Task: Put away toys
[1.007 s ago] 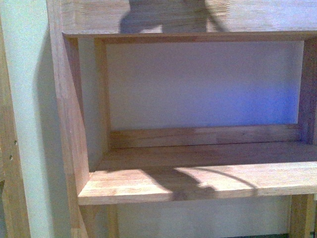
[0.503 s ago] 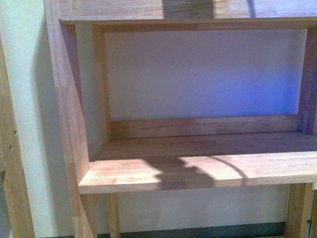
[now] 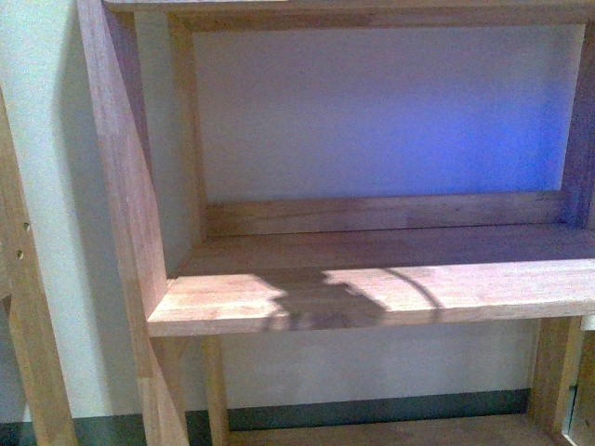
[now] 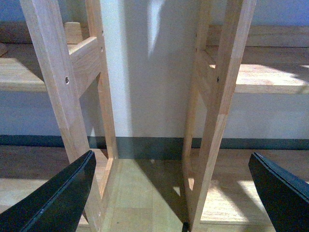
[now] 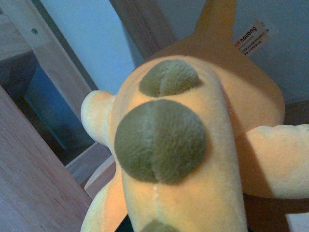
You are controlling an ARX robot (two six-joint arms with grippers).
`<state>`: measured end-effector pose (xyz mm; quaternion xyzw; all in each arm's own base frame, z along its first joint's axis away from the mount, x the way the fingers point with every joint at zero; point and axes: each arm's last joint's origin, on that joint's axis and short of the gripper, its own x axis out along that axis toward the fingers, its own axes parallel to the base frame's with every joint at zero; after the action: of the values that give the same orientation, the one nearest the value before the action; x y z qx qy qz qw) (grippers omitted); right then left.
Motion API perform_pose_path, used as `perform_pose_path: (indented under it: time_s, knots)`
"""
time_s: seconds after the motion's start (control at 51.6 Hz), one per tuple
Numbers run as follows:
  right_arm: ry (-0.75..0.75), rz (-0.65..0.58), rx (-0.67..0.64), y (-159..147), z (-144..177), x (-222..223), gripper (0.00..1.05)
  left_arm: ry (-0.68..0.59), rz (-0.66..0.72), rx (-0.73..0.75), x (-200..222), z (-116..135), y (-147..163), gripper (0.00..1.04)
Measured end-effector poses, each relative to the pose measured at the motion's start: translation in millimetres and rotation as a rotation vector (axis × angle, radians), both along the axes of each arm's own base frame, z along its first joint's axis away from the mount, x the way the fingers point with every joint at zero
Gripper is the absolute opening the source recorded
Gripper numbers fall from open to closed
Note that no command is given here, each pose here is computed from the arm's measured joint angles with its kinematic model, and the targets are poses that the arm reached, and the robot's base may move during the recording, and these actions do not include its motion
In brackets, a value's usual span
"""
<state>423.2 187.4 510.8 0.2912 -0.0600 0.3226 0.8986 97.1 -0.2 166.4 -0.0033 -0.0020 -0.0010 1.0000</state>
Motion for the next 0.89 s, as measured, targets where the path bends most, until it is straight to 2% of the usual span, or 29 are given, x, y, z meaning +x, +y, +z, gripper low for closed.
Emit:
perform_pose_path:
  time_s: [0.31,0.465,0.639,0.891]
  knots:
    - [0.000,0.074,0.048,12.1,-0.2,-3.4,0.08,0.000,0.000,0.000,0.0,0.0,0.0,0.98]
    - [0.008,0.085,0.052,14.7,-2.1,-3.4,0.31,0.000,0.000,0.000,0.0,0.0,0.0,0.98]
    - [0.001,0.077,0.056,8.0,-1.6,-8.7,0.62,0.000,0.000,0.000,0.0,-0.1,0.0,0.98]
    - [-0.035,0.057,0.044,-6.4,3.6,-19.3,0.94,0.000,0.000,0.000,0.0,-0.1,0.0,0.98]
